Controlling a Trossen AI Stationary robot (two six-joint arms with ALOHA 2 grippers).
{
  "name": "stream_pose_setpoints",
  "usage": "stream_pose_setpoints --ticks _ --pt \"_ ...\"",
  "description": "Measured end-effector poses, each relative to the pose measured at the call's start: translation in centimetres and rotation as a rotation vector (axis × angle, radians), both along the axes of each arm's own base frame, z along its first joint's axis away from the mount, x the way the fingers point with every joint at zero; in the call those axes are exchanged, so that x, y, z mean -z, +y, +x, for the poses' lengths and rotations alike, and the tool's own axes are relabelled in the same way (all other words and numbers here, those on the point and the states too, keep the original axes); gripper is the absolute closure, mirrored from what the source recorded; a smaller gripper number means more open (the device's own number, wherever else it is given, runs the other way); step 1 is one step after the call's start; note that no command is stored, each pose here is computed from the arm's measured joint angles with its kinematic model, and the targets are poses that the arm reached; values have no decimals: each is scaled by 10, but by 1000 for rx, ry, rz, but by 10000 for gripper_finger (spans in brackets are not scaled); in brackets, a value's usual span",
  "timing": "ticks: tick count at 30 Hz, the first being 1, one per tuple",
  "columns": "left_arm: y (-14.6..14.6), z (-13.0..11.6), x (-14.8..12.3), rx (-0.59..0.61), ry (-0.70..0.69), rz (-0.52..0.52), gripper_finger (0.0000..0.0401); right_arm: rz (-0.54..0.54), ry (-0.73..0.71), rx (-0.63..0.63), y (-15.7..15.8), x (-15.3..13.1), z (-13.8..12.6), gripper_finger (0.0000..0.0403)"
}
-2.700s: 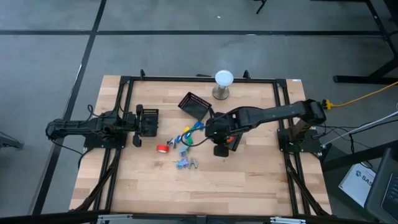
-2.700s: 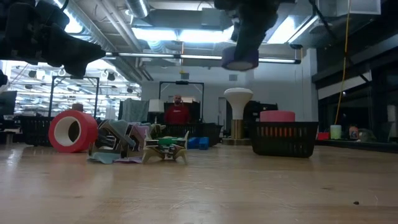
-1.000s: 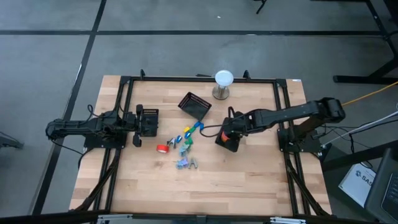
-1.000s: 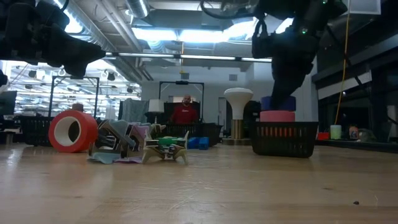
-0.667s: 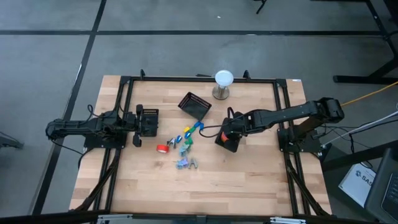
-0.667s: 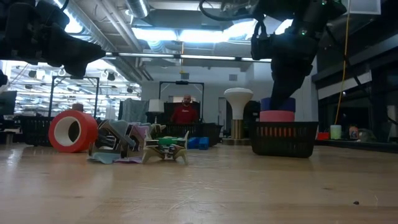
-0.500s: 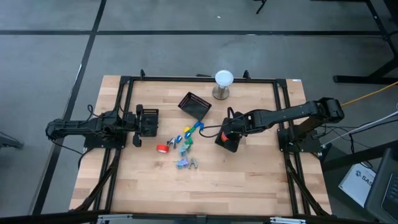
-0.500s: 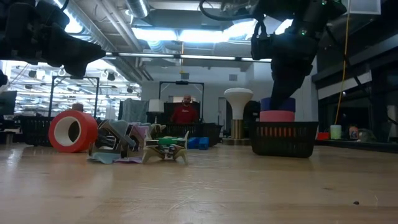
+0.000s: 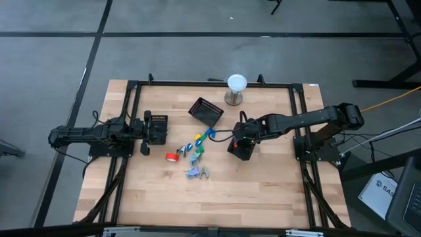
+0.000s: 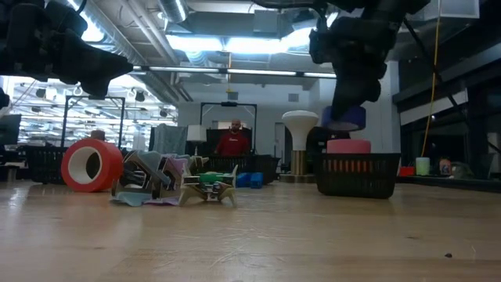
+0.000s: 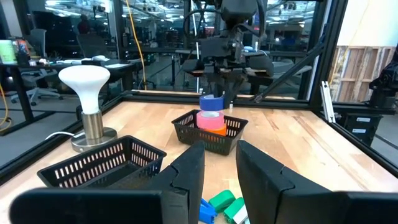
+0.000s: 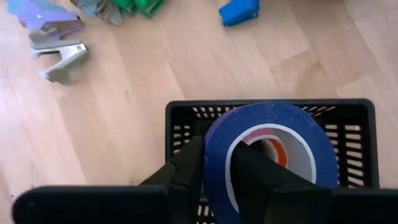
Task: Pick and place Stapler, Stapler remover, tape
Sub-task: Put the blue tape into the right black bin
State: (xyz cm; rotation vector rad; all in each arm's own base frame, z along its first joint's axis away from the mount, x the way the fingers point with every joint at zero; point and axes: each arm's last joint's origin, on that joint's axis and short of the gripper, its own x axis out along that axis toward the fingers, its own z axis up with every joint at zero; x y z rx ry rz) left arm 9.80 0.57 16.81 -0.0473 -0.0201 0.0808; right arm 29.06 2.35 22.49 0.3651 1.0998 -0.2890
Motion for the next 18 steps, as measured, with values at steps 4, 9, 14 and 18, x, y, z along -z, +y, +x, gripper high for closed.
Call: stream_pose_setpoints --ticks 4,9,14,18 --pt "0 0 0 0 0 0 313 -1 32 5 0 1 -3 326" --pt "0 0 0 0 0 0 313 2 33 22 0 1 -3 326" --pt "0 0 0 0 0 0 313 -18 41 34 -1 2 -4 326" --pt "0 0 0 0 0 0 313 -19 49 34 -1 3 -5 326"
